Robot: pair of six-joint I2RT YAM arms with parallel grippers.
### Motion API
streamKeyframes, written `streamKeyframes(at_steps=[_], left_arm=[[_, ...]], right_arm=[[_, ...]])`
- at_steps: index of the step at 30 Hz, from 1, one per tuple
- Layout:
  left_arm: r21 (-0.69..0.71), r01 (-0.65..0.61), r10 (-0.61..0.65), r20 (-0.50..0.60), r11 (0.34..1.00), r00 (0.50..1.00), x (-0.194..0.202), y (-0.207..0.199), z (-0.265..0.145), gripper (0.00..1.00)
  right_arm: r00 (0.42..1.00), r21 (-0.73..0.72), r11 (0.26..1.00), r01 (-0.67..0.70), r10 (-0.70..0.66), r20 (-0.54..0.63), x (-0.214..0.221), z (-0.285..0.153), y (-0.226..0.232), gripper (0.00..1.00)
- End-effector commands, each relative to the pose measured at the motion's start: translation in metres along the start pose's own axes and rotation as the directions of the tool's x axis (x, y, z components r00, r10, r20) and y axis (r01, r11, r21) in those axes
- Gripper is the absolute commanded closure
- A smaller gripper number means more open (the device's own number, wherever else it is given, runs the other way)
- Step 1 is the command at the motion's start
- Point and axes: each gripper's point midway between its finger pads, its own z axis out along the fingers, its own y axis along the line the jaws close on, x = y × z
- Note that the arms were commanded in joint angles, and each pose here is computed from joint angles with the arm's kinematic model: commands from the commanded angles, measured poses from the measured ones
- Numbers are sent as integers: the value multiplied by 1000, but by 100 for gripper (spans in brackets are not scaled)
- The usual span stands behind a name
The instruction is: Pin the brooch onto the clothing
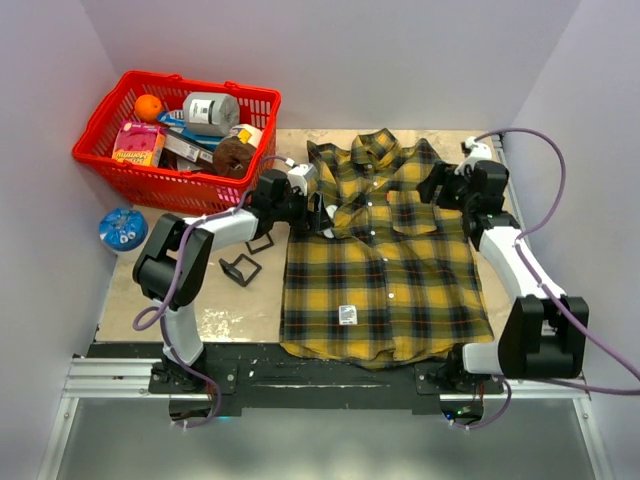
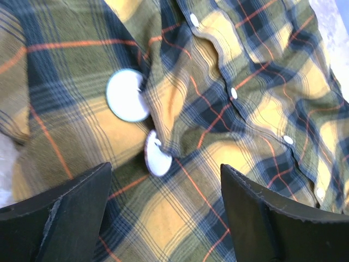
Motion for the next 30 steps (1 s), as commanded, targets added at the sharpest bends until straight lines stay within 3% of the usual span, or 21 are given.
streamKeyframes(at_steps=[1, 7, 15, 25, 30], left_arm=[[-58, -107, 115, 142, 993, 983, -66, 1, -9, 16], [-106, -154, 166, 121, 982, 979, -71, -2, -1, 16], [-185, -238, 251, 50, 953, 967, -73, -5, 22, 13], [-297, -196, 211, 19, 935, 977, -76, 32, 6, 7], [-322, -172, 176, -18, 931, 984, -66, 48, 8, 11]], right_arm=[[996, 156, 984, -84, 85, 0, -2, 2, -65, 25], [993, 344, 933, -104, 114, -9, 2, 6, -126, 25], [981, 438, 885, -156, 192, -39, 20, 16, -184, 25], [968, 407, 898, -169, 229, -103, 47, 40, -191, 28], [962, 405, 897, -179, 245, -117, 56, 45, -193, 30]])
